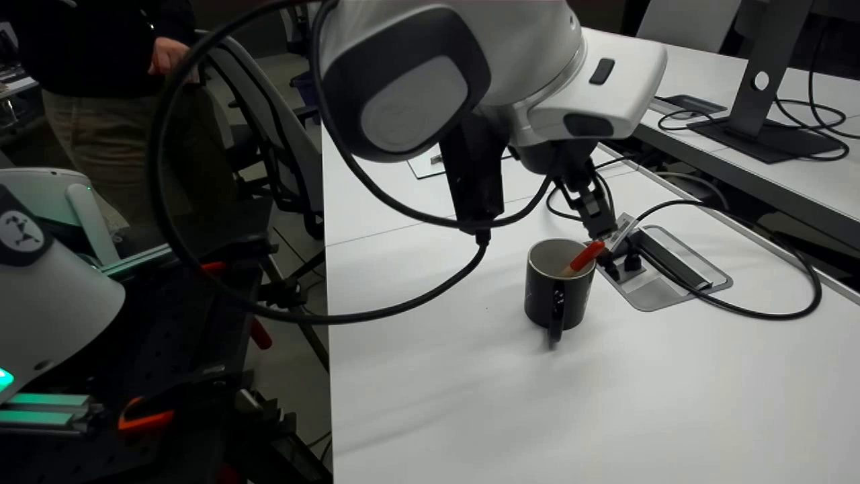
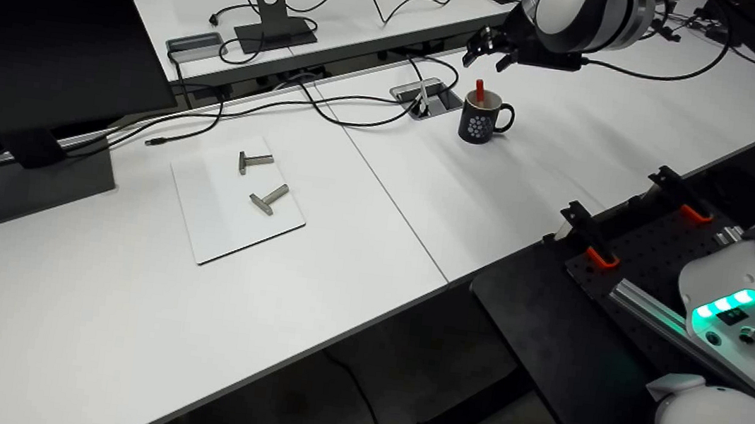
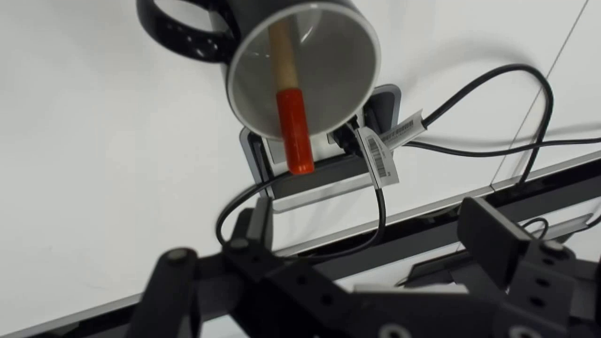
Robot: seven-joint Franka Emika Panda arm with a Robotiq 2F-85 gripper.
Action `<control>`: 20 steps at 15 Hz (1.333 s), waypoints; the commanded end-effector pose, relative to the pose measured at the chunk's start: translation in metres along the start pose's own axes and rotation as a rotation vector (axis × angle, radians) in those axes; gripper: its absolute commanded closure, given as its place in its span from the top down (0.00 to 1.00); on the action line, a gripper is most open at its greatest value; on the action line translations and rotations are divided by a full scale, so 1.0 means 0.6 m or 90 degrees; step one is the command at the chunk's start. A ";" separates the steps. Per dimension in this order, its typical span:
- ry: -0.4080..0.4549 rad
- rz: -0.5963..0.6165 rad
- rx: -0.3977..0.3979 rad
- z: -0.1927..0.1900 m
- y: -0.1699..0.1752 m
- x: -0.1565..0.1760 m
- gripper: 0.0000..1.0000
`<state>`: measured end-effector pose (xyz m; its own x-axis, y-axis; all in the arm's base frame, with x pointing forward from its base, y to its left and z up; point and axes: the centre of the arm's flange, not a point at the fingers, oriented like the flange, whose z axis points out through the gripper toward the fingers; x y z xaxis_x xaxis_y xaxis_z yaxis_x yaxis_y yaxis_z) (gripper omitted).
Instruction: Put the marker in the mug
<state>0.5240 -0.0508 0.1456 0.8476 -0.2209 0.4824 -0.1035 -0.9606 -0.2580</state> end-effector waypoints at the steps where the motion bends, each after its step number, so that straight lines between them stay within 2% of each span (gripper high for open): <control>1: 0.023 -0.030 0.012 -0.070 -0.009 -0.020 1.00; 5: -0.004 -0.092 0.054 -0.099 -0.022 -0.048 1.00; 10: -0.091 -0.179 0.098 -0.106 -0.031 -0.125 1.00; 12: -0.104 -0.191 0.106 -0.111 -0.030 -0.144 1.00; 14: -0.091 -0.164 0.106 -0.118 -0.030 -0.150 1.00; 20: 0.000 -0.132 0.077 -0.119 -0.037 -0.130 1.00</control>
<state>0.4252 -0.0311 0.1686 0.8729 0.0048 0.4878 0.1632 -0.9452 -0.2828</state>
